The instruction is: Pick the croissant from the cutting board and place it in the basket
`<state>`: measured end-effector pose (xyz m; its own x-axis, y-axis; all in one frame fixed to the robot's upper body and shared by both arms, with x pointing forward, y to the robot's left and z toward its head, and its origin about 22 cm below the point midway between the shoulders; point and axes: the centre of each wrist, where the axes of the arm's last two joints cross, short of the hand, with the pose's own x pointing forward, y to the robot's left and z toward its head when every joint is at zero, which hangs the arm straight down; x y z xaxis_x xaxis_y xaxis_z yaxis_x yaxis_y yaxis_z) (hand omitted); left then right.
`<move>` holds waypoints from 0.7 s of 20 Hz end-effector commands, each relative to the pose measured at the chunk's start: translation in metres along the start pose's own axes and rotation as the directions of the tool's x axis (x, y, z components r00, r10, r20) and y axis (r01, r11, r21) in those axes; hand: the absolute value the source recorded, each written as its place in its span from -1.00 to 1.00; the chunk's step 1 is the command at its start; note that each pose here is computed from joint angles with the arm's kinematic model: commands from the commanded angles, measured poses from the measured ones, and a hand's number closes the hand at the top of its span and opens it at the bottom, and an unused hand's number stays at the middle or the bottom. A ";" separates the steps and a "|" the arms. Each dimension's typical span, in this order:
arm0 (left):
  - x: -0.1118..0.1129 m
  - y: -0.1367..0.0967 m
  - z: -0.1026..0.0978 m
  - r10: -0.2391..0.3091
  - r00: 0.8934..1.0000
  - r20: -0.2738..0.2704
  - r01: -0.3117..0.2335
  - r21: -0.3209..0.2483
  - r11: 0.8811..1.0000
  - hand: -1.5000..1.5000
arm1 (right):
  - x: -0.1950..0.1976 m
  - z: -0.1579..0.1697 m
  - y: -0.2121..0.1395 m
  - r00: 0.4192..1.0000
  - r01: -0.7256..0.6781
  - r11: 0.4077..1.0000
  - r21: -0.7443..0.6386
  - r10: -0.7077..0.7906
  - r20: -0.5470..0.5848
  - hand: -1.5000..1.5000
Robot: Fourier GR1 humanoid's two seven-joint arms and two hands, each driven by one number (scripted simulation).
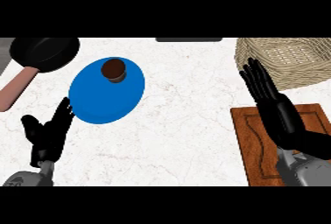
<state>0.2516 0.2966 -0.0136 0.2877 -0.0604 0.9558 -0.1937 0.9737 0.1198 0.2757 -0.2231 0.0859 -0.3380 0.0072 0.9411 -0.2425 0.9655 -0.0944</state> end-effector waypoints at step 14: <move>0.046 0.011 -0.015 -0.069 0.990 0.124 0.081 -0.091 0.993 0.00 | 0.008 0.050 -0.075 0.849 -0.478 0.868 -0.135 0.496 0.181 -1.00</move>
<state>0.2782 0.3116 0.0333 0.1841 -0.1583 0.9701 -0.0957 0.9794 0.1780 0.2569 -0.3406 0.0905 -0.5353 0.3841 0.7523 -0.0265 0.8826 -0.4694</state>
